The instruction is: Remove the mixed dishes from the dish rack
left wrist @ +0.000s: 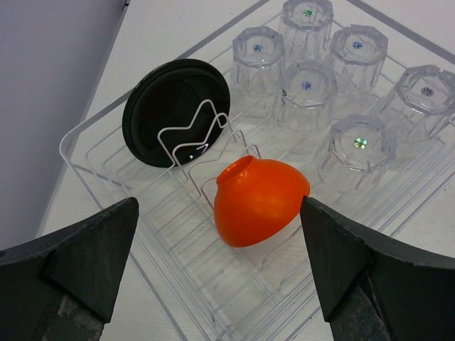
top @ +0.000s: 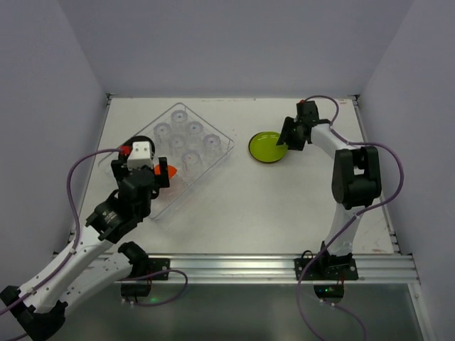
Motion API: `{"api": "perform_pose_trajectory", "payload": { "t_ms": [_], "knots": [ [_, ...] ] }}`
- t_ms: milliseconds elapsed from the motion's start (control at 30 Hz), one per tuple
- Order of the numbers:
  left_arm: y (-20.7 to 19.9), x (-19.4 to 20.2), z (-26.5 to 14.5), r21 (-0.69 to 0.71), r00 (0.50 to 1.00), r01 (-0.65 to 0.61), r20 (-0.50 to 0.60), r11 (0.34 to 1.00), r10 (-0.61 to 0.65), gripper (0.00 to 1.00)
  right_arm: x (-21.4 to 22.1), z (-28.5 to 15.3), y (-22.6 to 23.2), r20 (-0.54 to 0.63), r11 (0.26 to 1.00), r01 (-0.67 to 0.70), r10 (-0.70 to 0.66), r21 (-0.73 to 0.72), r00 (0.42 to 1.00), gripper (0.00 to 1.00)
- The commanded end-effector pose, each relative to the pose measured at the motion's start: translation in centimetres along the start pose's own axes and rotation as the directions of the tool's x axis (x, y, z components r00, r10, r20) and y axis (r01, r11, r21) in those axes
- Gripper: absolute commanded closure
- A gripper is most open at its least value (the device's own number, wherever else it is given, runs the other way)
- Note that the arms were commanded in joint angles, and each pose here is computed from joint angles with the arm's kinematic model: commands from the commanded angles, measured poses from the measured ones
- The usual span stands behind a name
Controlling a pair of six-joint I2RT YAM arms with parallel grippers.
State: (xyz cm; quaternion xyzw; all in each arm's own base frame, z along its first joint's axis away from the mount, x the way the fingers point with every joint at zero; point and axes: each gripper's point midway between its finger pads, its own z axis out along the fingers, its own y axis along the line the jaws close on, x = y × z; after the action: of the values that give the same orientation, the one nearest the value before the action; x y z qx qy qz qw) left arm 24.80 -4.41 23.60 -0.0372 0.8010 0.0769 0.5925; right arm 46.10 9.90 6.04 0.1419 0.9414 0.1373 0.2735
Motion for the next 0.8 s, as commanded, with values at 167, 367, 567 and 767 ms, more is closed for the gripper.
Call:
{"api": "perform_pose_trajectory", "payload": {
  "t_ms": [167, 367, 567, 767],
  "knots": [
    [-0.2, -1.4, 0.7, -0.046, 1.000, 0.017, -0.007, 0.999, -0.017, 0.00, -0.9, -0.5, 0.5, -0.009, 0.996, 0.071, -0.071, 0.063, 0.997, 0.27],
    [-0.5, -1.5, 2.0, -0.105, 0.998, -0.013, -0.065, 0.994, 0.006, 0.00, -1.3, -2.4, -0.3, 0.030, 0.992, 0.063, -0.066, 0.112, 0.997, 0.01],
    [1.6, -2.6, 4.2, -0.228, 0.993, -0.079, -0.101, 0.970, 0.057, 0.00, 0.2, -10.6, 0.9, 0.215, 0.999, 0.042, -0.038, -0.014, 0.976, 0.01],
    [0.7, -3.4, 8.3, -0.110, 0.939, -0.339, -0.105, 0.934, 0.328, 0.00, 5.2, -18.0, 7.7, 0.251, 0.843, 0.115, 0.025, -0.526, 0.968, 0.01]
  ]
}}
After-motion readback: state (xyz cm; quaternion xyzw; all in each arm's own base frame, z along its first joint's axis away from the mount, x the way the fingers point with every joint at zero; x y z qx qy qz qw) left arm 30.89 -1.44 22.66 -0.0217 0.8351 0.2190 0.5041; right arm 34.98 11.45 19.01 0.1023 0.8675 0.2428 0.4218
